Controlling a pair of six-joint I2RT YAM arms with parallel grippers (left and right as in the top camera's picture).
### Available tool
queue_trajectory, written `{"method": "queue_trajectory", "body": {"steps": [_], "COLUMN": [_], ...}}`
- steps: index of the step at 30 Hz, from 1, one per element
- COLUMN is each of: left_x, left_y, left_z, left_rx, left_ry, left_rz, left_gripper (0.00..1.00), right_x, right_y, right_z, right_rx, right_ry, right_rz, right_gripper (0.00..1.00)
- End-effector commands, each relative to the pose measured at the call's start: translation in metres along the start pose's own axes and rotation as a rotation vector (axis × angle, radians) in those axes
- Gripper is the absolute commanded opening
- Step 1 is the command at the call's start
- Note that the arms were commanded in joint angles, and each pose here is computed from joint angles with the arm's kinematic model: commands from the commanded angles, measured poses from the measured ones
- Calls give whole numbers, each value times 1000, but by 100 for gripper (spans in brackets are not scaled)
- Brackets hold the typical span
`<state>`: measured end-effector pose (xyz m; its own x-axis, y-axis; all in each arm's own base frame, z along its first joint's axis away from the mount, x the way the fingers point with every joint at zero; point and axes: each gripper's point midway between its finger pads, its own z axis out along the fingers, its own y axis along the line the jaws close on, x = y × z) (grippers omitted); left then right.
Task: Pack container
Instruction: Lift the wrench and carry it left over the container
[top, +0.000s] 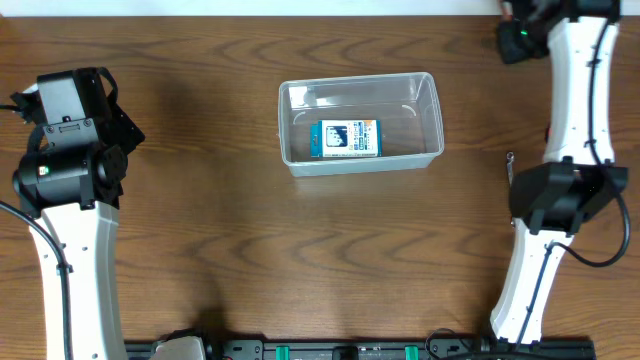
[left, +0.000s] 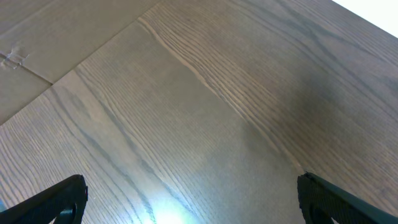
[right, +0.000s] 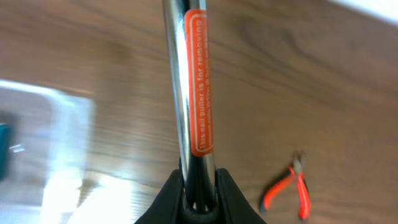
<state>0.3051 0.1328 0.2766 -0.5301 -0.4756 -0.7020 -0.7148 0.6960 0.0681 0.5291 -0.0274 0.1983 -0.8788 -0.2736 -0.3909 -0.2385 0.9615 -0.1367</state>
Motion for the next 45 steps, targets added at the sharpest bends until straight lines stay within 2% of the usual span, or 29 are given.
{"method": "queue_trajectory", "body": {"steps": [1,9,18,22,30,45], "left_x": [-4,-4,-4,-4,-4,-4], "left_y": [4,4,4,4,4,4], "left_z": [-1,-1,-1,-1,-1,-1], "left_rx": [-18,-19,-19,-19,-18,-19], "left_ry": [-13,-12,-12,-12,-13,-12], "left_rz": [-15,-15,-15,-15,-15,-15], "left_gripper": [98,98,98,98,98,98], "right_x": [-23,-13,23,48,98,132], "right_y": [53,163,222,228,228,235], "right_z": [-39,-65,-45,-24,18,71], "right_rx": [-86,-289,-386,-429,-490,-508], "right_ry": [-105,-106,24,115,299,347], "right_rz": [-204,-528,-719,-777,-786,-779], "right_gripper": [1,3,2,1,1,1]}}
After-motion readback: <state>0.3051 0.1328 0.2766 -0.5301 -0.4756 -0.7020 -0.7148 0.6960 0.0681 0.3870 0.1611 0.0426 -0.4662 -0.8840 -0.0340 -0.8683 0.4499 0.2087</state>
